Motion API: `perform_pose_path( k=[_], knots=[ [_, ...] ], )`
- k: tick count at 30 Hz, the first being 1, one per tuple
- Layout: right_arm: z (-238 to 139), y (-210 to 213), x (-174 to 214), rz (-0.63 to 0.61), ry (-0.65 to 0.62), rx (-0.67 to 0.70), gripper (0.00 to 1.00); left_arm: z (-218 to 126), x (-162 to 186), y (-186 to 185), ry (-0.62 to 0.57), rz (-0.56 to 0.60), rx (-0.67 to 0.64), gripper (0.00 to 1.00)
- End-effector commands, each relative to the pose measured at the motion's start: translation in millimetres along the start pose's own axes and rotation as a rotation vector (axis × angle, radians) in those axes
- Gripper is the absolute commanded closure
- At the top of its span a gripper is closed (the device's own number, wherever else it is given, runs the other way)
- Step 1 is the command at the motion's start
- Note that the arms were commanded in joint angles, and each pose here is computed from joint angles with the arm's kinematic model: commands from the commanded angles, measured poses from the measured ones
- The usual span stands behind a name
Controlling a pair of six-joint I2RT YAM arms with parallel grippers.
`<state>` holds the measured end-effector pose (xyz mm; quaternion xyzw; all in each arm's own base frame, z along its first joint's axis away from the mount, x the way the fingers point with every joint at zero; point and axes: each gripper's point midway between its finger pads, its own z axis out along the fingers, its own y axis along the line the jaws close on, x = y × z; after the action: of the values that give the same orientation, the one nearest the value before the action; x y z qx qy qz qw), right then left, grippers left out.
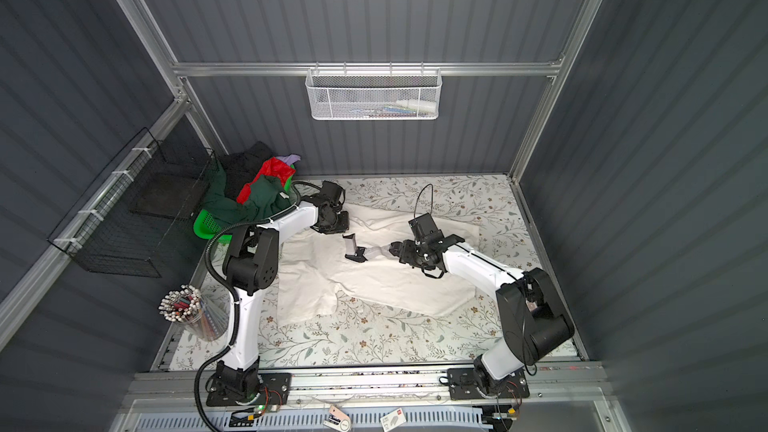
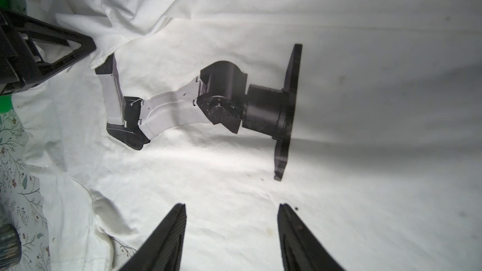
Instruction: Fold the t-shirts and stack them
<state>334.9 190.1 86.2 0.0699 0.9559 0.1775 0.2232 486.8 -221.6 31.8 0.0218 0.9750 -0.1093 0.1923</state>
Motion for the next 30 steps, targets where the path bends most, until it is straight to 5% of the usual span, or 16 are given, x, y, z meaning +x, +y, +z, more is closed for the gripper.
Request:
perform_pose_path(
  k=[1,4,16,22,24,27,30],
  knots=[
    [-3.8,-9.4,4.2,-0.007,0.006,0.037,0.41,-4.1,2.5,-1.6,0.027,0.012,0.002,0.93],
    [-9.3,-14.8,4.7,-0.011,-0.009,0.056,0.41,-16.1,3.2,-4.3,0.021,0.013,0.017,1.00],
    [-28.6,-36.5,16.6,-0.010,-0.023,0.118,0.42,-78.8,14.1,-24.4,0.038,0.033,0.132,1.00],
    [-36.5,-47.2,21.3,-0.002,-0.021,0.154,0.42,-77.1,33.7,-23.0,0.116,0.047,0.141,1.00],
    [-40.4,-51.8,22.1,0.008,-0.028,0.164,0.42,-70.8,43.2,-20.4,0.152,0.053,0.137,0.91],
    [-45.3,-57.4,25.1,0.026,-0.032,0.164,0.41,-65.1,53.3,-14.3,0.183,0.059,0.117,0.51],
    [-50.5,-68.0,32.0,0.054,-0.017,0.184,0.40,-72.0,51.7,-10.7,0.143,0.061,0.105,0.47]
  ],
)
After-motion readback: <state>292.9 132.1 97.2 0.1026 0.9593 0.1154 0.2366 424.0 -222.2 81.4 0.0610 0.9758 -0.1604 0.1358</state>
